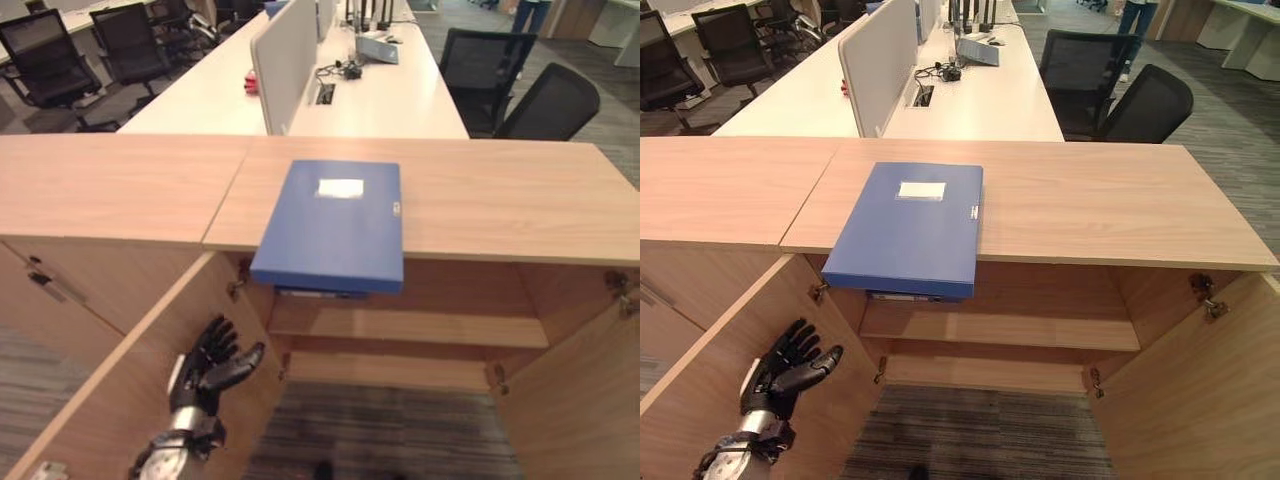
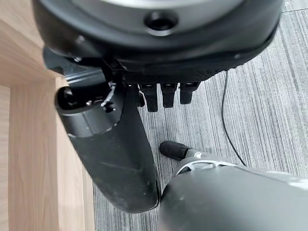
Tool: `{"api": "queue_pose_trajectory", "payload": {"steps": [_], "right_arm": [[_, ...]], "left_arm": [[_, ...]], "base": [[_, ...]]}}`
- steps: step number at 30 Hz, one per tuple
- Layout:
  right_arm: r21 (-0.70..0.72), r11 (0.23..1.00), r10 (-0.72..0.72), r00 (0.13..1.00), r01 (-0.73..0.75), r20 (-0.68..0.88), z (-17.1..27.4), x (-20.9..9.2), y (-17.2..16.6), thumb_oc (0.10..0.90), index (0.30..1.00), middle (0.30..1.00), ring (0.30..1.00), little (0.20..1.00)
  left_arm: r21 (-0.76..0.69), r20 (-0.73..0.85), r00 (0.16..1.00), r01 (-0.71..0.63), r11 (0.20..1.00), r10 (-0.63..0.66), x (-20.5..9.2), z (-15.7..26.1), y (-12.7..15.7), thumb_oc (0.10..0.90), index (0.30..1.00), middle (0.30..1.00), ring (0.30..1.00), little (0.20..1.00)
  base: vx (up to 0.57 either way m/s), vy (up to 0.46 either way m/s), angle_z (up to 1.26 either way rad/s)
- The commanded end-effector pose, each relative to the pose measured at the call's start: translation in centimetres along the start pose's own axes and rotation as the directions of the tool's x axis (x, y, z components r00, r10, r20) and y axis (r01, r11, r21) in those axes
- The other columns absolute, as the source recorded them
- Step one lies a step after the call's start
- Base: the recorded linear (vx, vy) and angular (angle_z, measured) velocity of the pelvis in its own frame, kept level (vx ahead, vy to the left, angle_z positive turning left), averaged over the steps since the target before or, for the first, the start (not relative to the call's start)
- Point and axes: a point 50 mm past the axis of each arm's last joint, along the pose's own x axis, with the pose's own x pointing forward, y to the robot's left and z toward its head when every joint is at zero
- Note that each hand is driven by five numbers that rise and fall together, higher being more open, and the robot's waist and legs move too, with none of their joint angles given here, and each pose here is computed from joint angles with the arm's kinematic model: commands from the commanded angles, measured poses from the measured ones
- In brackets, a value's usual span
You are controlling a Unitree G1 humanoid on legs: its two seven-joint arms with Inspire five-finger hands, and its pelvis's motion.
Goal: Put the empty folder in the office cabinet
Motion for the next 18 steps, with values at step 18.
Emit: {"api": "queue_pose_trajectory", "payload": {"steps": [18], "right_arm": [[-0.062, 0.997, 0.051, 0.997, -0.048, 0.057, 1.1, -0.1, 3.6, 0.800, 0.900, 0.900, 0.900, 0.900]], "left_arm": [[0.084, 0.901, 0.407, -0.501, 0.861, 0.149, -1.4, 18.4, -0.9, 0.800, 0.900, 0.900, 0.900, 0.900]], "base": [[0.01, -0.014, 0.04]]}}
